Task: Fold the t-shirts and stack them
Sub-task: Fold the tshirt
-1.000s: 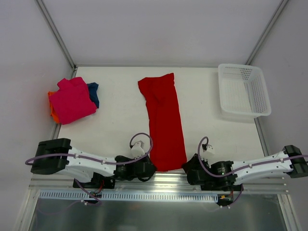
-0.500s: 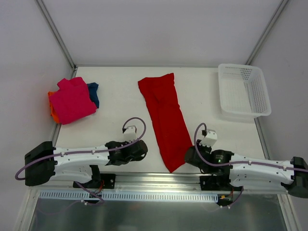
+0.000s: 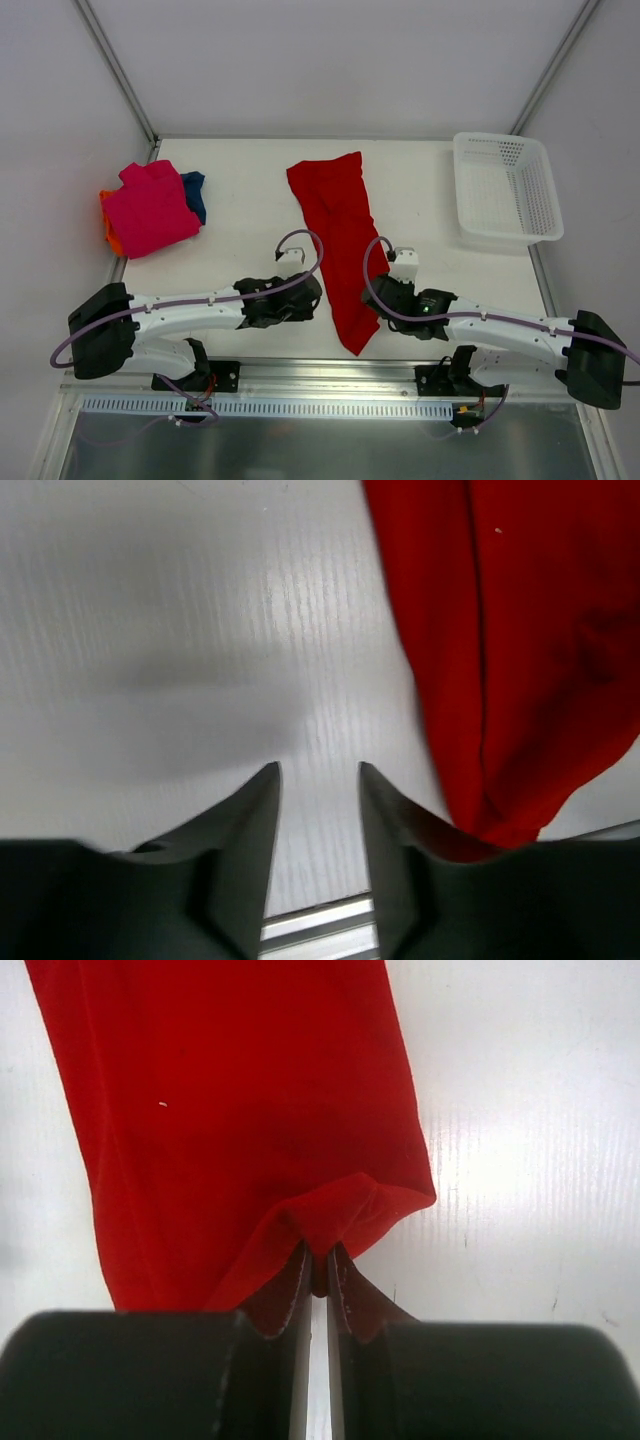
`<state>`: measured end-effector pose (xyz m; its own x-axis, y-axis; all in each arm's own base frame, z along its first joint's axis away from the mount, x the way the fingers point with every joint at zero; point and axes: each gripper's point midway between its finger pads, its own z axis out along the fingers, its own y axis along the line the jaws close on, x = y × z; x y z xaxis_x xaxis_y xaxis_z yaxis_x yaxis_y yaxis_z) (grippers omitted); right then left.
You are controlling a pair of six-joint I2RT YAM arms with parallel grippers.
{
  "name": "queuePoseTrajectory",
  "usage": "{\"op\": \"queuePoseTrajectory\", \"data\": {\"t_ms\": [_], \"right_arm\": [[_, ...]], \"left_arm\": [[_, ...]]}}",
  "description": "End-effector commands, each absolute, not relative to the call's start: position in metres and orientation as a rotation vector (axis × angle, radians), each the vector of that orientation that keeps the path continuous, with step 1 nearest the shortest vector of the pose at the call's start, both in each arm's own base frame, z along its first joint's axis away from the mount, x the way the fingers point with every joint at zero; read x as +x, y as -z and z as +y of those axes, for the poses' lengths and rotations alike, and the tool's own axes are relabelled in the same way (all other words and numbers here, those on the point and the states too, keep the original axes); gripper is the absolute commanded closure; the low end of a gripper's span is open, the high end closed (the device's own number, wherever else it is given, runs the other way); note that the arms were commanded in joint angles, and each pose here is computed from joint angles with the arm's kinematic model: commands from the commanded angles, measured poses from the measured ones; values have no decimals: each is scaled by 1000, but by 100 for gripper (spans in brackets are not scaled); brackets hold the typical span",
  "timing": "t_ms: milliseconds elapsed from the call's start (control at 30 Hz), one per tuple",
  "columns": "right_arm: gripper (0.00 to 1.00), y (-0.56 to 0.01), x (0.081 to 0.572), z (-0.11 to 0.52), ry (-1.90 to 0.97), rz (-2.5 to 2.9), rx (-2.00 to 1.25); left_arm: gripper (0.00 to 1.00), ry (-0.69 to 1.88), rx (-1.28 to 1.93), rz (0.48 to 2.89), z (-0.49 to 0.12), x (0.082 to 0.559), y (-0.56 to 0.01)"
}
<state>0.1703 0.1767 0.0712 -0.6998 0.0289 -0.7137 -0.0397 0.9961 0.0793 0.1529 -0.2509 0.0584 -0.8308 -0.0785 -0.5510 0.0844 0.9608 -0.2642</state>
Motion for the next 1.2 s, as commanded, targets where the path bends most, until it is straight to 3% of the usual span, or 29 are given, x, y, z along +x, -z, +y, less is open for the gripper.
{"op": "queuePoseTrajectory", "data": {"t_ms": [0,100,200,567,1167], "right_arm": [[94,-73,170,182,-159,2341,-16],[94,-71,168,178,-165,2344,-16],[94,-70,166,176,-174,2345,-2],[94,-60,160,172,-181,2371,9],[94,-55,153,165,-205,2380,21]], "left_arm": [[56,461,30,2584,-257,130,-48],[35,493,53,2608,-260,109,-39],[31,556,52,2645,-268,90,-31],[31,1015,41,2460,-309,72,-19],[31,1283,-27,2476,-349,47,7]]}}
